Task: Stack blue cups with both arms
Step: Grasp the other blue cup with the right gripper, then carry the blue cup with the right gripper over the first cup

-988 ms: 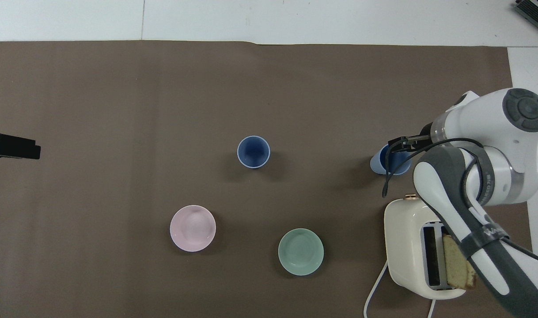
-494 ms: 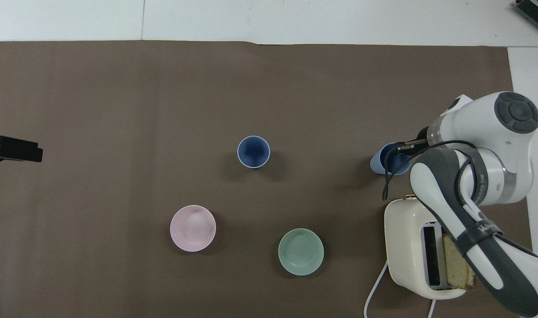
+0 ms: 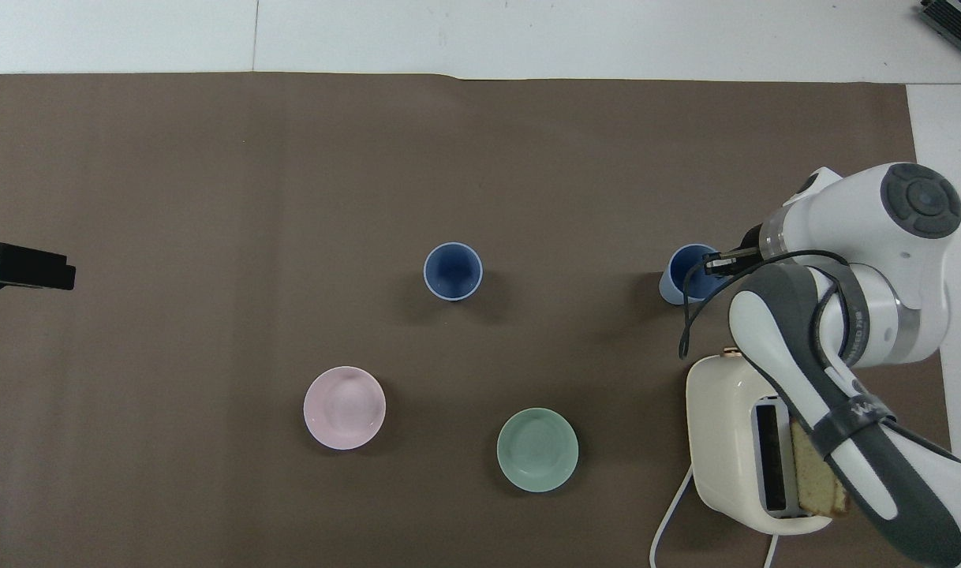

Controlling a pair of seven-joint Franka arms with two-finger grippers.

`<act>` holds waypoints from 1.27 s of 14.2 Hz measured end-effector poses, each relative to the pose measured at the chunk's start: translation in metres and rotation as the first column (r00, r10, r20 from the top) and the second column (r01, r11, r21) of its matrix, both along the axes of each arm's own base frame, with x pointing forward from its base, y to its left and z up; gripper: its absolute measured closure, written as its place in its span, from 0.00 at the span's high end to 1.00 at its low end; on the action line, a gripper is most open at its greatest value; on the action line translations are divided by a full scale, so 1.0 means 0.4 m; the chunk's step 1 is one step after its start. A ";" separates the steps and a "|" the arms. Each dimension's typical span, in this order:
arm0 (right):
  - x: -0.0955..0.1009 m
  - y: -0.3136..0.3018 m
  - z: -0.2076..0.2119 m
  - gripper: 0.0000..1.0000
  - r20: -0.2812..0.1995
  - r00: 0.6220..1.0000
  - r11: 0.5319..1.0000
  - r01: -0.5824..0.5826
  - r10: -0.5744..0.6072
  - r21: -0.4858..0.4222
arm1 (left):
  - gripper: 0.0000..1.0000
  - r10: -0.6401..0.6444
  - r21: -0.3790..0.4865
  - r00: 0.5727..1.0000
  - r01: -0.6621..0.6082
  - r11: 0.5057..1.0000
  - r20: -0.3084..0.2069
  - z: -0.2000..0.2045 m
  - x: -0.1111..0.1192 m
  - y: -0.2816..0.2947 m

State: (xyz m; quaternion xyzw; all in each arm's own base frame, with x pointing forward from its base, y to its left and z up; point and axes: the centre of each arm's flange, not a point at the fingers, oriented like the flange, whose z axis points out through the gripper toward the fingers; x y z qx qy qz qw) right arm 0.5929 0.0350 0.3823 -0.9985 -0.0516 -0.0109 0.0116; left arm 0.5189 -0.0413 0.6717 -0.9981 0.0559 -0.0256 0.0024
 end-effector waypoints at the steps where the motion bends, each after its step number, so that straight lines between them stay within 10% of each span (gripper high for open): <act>1: 0.006 0.003 0.014 0.06 0.001 1.000 1.000 -0.001 0.001 0.000 | 1.00 0.000 0.000 1.000 0.000 1.000 0.000 0.000 0.000 0.000; 9: 0.055 0.205 0.330 0.05 0.082 0.989 0.991 0.120 -0.125 0.058 | 1.00 0.000 0.000 1.000 0.000 1.000 -0.001 0.000 0.000 0.000; 18: 0.022 0.619 0.454 0.05 0.168 0.981 0.982 0.067 -0.097 0.176 | 1.00 0.000 0.000 1.000 0.000 1.000 -0.001 0.000 0.000 0.000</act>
